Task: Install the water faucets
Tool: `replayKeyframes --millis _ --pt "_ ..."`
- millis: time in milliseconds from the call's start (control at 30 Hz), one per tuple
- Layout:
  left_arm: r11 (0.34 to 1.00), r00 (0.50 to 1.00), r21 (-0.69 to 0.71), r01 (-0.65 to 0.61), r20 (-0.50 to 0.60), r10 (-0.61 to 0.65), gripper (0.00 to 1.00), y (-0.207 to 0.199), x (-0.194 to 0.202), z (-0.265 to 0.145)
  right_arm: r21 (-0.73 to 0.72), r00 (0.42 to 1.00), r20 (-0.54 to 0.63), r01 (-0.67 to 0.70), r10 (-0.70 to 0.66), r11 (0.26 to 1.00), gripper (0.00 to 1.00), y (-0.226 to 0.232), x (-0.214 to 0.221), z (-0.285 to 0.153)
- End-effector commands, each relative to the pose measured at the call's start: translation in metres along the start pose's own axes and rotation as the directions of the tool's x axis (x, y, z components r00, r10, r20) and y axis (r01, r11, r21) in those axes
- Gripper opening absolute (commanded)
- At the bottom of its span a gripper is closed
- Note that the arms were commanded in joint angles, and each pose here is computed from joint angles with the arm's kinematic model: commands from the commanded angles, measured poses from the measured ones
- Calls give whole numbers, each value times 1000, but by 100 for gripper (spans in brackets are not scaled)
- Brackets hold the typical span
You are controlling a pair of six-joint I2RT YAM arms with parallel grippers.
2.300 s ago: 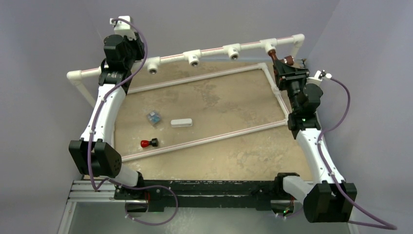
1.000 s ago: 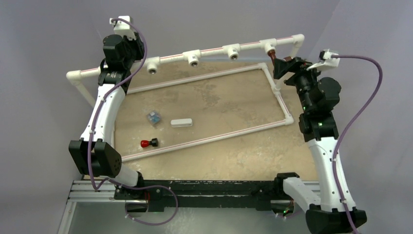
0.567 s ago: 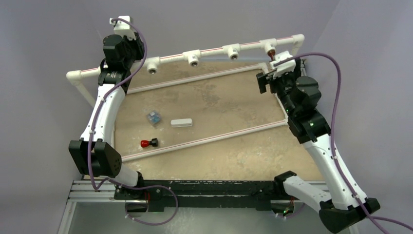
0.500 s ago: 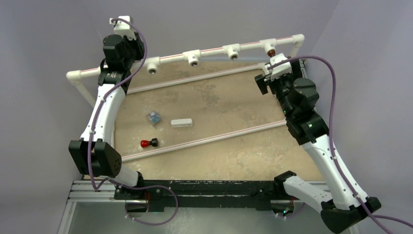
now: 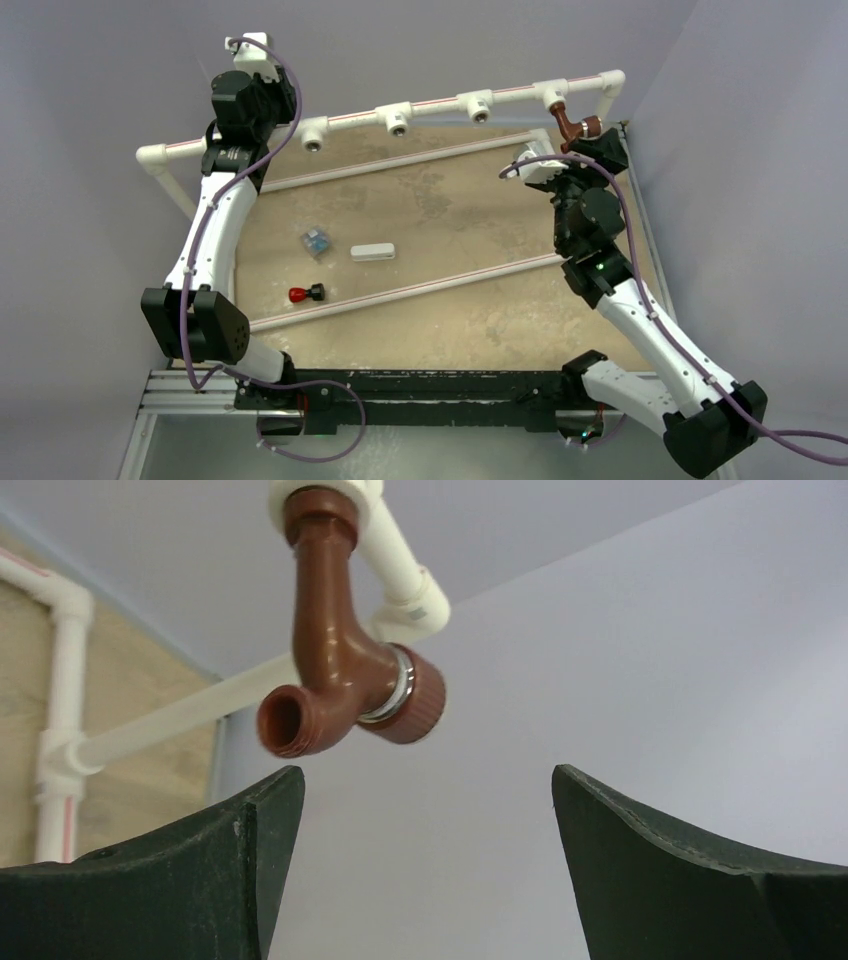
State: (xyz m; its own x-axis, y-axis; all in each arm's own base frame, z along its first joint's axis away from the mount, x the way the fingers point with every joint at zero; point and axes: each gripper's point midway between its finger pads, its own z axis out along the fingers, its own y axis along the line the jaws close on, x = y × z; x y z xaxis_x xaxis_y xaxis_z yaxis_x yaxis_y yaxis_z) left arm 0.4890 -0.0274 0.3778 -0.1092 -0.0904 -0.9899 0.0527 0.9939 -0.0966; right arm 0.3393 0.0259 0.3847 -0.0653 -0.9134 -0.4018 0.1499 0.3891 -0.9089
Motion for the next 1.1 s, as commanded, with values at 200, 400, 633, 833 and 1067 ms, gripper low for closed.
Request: replayKeyframes --millis 200,400,633,833,1067 --pt "1000 991 -3 20 -129 -20 29 4 43 3 161 997 25 69 -74 985 88 -25 -22 21" --pt "1000 992 -1 21 -128 -21 29 3 43 3 126 999 2 40 -40 991 66 -10 -22 33" --pt "1000 992 0 22 -127 -22 29 3 42 2 113 999 -48 -15 21 994 40 0 -6 39" --pt "1000 992 2 25 -127 -24 29 3 42 2 106 996 -71 -51 58 993 26 1 6 38" --pt "1000 992 5 27 -125 -26 29 2 41 1 67 974 -38 -219 222 973 0 10 4 39"
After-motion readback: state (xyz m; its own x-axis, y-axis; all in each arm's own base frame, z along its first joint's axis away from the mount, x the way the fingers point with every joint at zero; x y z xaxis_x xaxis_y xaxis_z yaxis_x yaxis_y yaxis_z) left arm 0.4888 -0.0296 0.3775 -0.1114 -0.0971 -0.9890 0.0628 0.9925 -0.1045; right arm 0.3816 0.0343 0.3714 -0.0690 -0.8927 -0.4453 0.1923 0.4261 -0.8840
